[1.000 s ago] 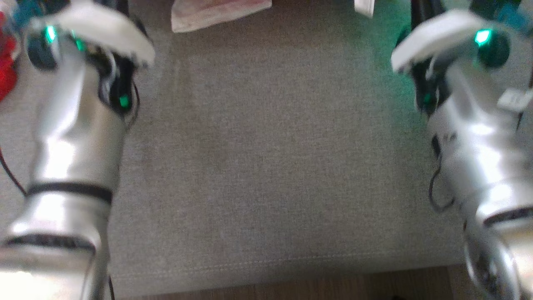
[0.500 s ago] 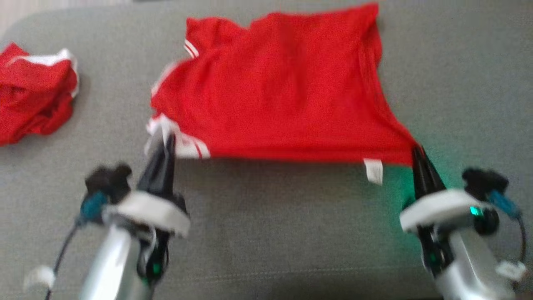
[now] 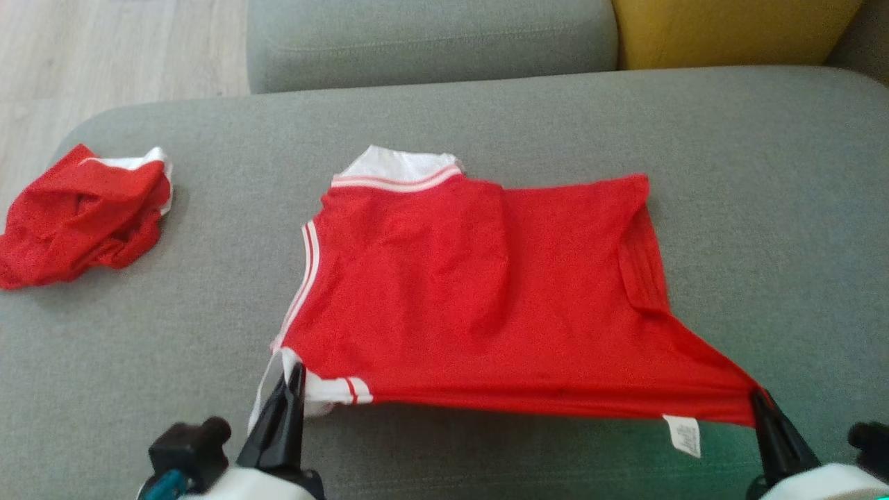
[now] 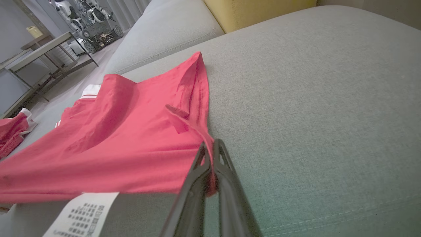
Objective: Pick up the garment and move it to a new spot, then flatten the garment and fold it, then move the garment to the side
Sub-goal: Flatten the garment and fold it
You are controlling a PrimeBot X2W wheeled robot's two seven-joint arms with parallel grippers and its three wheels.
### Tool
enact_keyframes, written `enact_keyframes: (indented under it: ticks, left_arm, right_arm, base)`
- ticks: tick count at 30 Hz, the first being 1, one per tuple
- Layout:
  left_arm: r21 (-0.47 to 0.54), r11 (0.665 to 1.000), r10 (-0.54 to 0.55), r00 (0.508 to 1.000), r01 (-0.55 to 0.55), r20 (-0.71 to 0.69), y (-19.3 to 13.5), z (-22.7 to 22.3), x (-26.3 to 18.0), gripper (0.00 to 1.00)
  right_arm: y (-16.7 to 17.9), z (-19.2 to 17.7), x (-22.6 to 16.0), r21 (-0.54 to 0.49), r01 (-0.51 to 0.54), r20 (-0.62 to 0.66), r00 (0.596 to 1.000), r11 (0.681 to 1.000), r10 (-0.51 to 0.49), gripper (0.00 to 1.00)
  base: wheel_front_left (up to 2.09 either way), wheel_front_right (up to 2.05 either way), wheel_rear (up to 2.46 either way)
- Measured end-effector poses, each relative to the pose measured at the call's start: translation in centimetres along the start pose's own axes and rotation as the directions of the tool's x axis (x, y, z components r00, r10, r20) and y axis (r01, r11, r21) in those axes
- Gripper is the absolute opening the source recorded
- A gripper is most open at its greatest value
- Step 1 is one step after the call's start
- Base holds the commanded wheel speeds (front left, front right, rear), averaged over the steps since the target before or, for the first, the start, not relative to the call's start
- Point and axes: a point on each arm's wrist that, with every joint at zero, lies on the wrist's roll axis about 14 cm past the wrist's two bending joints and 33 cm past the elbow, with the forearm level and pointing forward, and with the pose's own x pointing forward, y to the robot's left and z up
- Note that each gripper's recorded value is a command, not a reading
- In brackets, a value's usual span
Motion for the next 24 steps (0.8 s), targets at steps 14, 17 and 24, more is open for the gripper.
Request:
enact_keyframes:
  ticks: [14, 17, 24]
  left_arm:
    - [0.019, 1.000, 0.001, 0.995, 0.000, -0.097, 0.7, -1.6, -0.6, 0.00]
    - [0.047, 0.998, -0.045, 0.992, 0.051, -0.121, 0.7, -1.8, 1.4, 0.00]
    - [0.115, 0.973, -0.174, 0.966, 0.198, -0.191, -0.6, -2.0, 7.7, 0.00]
  right_arm:
    - [-0.7, -1.2, 0.0, -0.007, 0.024, -0.068, 0.997, 1.000, -0.024, 0.00]
    - [-0.3, -1.4, 1.6, -0.024, 0.017, -0.090, 0.996, 1.000, -0.019, 0.00]
    - [1.3, -0.5, 7.0, -0.076, -0.021, -0.117, 0.993, 0.997, 0.012, 0.00]
  base:
    - [0.00, 0.00, 0.00]
    - [0.00, 0.00, 0.00]
    - [0.00, 0.00, 0.00]
